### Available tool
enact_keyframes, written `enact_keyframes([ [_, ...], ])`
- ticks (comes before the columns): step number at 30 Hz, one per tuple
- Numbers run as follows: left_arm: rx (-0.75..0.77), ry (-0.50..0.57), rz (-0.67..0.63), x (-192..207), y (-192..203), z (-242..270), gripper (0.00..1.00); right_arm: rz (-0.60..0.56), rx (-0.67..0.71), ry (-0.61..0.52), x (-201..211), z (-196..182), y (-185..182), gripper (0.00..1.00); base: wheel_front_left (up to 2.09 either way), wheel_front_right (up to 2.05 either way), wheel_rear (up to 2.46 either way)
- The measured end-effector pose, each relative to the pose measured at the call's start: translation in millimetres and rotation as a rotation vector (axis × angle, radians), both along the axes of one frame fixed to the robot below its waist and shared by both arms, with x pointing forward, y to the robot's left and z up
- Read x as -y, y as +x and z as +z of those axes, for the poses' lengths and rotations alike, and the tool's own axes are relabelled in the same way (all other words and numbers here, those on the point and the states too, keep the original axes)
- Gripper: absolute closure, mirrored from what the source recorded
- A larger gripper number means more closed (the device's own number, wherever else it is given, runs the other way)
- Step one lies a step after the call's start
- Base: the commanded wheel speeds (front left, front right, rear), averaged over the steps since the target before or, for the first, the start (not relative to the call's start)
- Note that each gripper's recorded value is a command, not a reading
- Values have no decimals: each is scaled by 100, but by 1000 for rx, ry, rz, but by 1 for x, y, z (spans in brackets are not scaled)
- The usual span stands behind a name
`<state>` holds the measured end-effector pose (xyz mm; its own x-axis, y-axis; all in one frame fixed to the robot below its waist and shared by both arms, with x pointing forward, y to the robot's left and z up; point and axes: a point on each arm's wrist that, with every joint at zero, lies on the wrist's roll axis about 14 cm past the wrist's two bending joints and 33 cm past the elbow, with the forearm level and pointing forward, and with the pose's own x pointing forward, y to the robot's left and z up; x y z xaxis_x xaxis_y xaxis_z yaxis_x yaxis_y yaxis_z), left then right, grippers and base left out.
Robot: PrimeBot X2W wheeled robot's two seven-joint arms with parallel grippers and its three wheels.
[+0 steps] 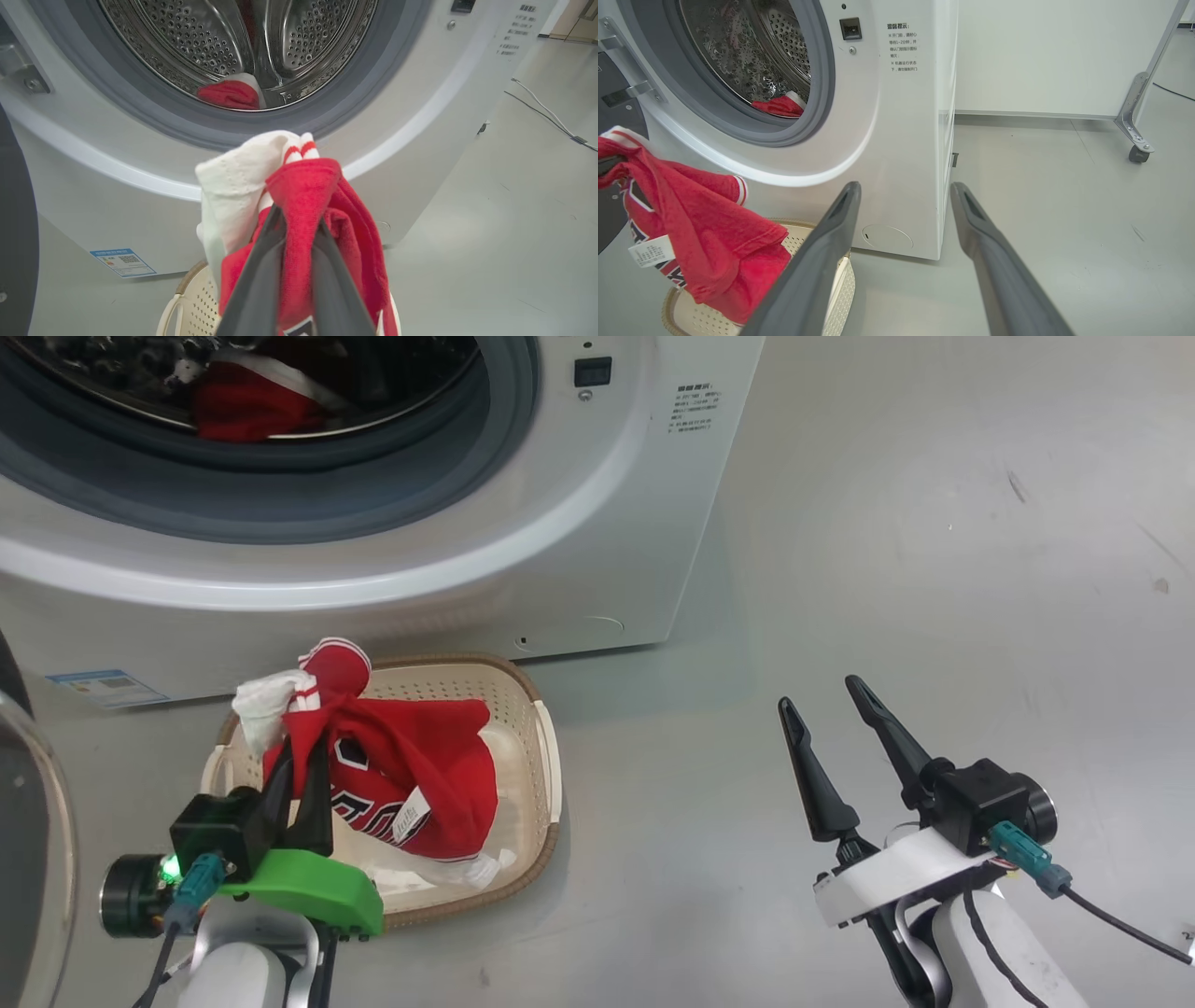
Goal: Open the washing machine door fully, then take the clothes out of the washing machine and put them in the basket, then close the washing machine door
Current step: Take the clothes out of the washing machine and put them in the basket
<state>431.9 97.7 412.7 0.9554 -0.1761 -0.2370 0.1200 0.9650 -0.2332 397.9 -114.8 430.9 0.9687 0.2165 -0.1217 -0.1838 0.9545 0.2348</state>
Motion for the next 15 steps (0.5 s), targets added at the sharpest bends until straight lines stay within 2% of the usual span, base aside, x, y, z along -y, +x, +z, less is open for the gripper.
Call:
enact_keyframes([
  [15,-276,0,-31,12,16,-98,100,-19,-17,11,8,-17,30,0,0,0,0],
])
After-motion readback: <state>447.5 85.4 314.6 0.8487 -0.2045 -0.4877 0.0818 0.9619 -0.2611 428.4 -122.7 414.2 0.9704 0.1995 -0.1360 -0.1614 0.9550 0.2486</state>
